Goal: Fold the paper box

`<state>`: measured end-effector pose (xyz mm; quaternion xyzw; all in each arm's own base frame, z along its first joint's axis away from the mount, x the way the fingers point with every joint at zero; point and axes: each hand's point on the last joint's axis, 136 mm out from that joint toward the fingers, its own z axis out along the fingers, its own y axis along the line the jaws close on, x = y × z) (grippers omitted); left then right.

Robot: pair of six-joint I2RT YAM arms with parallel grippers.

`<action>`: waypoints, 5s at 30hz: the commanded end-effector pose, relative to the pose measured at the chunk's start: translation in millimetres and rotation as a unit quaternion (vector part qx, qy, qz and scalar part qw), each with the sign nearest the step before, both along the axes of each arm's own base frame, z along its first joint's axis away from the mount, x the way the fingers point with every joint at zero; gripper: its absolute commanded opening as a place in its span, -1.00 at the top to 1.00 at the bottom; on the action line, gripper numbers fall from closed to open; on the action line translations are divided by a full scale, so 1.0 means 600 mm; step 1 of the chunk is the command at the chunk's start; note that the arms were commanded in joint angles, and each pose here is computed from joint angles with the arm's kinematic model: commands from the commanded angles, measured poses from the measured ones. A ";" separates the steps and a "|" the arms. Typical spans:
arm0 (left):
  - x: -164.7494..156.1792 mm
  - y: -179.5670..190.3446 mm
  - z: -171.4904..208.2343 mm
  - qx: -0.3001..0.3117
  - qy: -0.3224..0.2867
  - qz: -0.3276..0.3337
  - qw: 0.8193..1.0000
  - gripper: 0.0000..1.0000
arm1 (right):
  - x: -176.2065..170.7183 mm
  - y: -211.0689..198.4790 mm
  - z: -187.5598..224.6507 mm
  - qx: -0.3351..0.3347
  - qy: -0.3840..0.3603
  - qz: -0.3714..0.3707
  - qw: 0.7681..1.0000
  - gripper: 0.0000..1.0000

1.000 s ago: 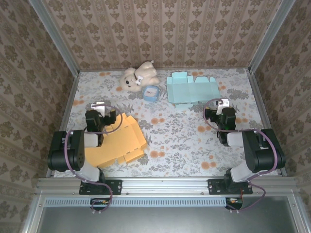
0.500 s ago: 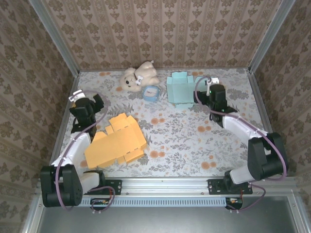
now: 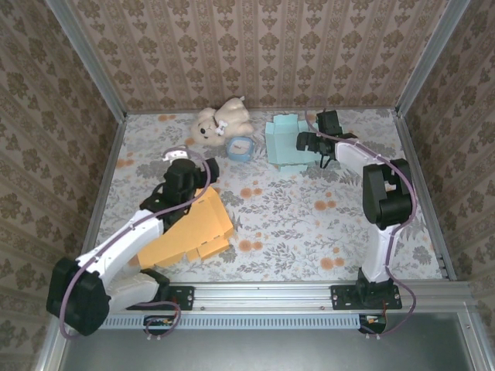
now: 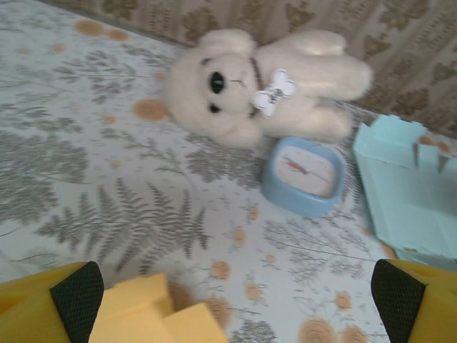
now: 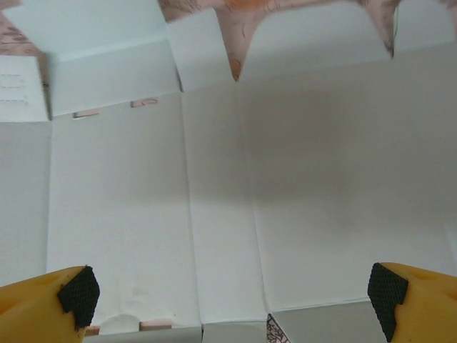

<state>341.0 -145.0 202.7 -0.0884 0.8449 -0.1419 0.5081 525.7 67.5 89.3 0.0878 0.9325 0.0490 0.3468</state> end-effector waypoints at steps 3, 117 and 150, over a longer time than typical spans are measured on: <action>0.024 -0.057 0.006 0.017 -0.010 -0.027 0.999 -1.00 | 0.012 0.009 -0.013 0.077 0.029 -0.042 0.996 -1.00; 0.120 -0.430 -0.157 -0.099 0.122 -0.163 0.974 1.00 | -0.535 -0.030 0.092 0.069 -0.140 -0.018 0.988 -1.00; -0.058 -0.219 0.052 0.029 -0.256 -0.360 0.897 1.00 | -0.327 0.191 0.333 -0.324 -0.151 0.607 0.710 -0.15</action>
